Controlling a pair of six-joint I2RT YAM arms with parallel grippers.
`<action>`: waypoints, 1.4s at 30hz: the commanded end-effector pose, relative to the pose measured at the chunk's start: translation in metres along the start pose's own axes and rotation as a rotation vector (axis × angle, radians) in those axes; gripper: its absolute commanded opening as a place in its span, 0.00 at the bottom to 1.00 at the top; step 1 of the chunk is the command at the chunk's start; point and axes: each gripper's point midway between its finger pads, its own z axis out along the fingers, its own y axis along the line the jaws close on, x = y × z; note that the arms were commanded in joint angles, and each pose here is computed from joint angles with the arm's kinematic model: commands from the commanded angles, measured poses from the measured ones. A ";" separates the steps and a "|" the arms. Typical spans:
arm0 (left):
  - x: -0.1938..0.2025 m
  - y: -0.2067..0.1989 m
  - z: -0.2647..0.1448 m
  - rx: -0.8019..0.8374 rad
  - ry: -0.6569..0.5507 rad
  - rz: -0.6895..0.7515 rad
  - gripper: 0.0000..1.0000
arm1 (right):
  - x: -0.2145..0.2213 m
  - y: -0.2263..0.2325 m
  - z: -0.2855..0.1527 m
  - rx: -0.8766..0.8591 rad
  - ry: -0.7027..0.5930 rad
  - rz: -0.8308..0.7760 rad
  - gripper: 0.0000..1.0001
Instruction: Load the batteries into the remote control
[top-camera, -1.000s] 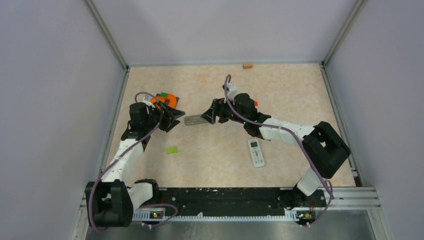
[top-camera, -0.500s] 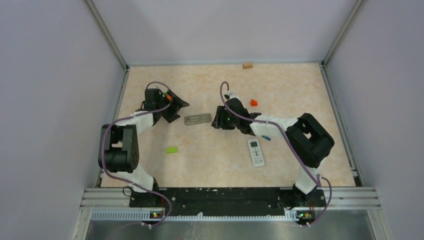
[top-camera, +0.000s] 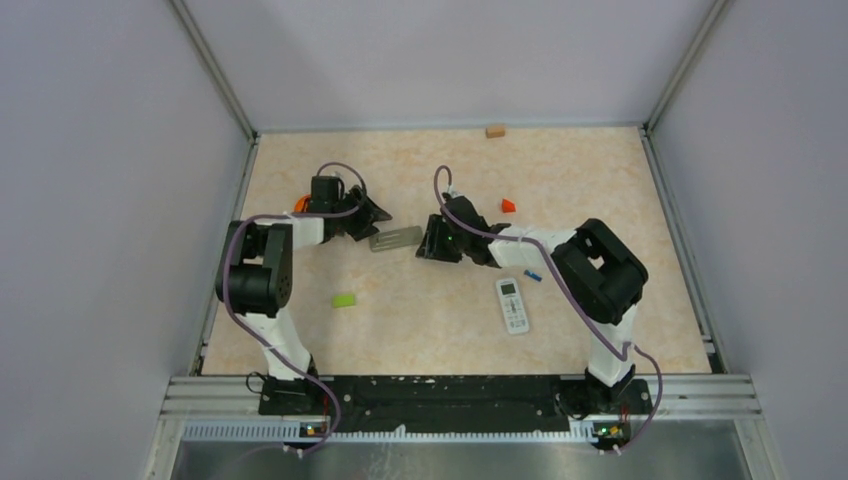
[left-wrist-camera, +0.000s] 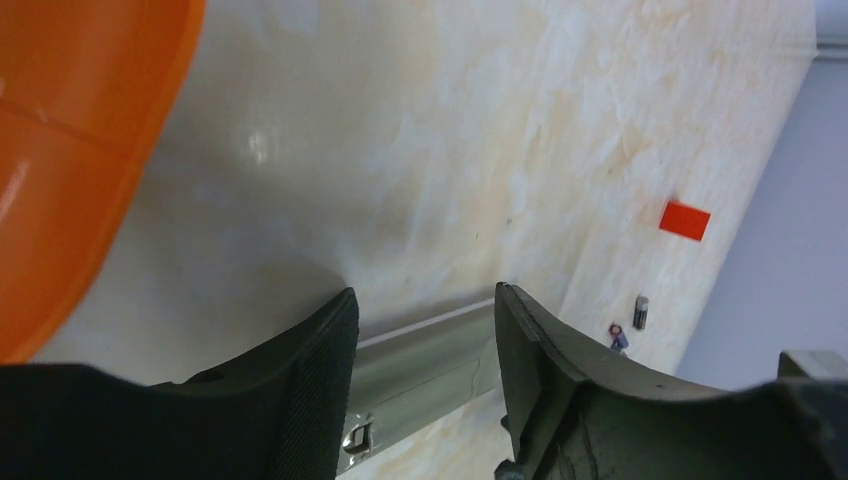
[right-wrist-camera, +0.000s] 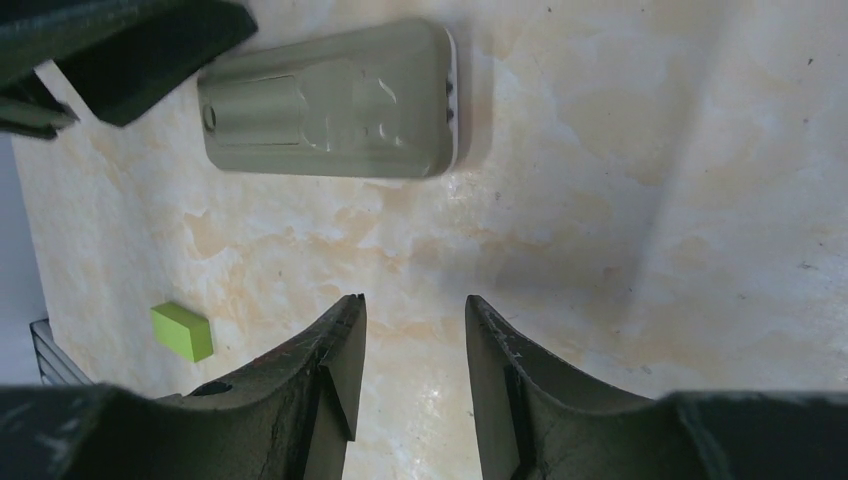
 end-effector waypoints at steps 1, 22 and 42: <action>0.033 -0.013 -0.019 0.078 0.036 -0.030 0.56 | -0.017 0.013 0.004 -0.019 -0.041 0.003 0.42; 0.037 0.014 -0.107 -0.131 -0.243 -0.060 0.68 | -0.027 0.020 0.005 0.004 -0.043 -0.498 0.76; 0.000 0.044 -0.159 -0.202 -0.443 -0.126 0.98 | -0.004 0.018 0.051 0.276 -0.036 -0.610 0.62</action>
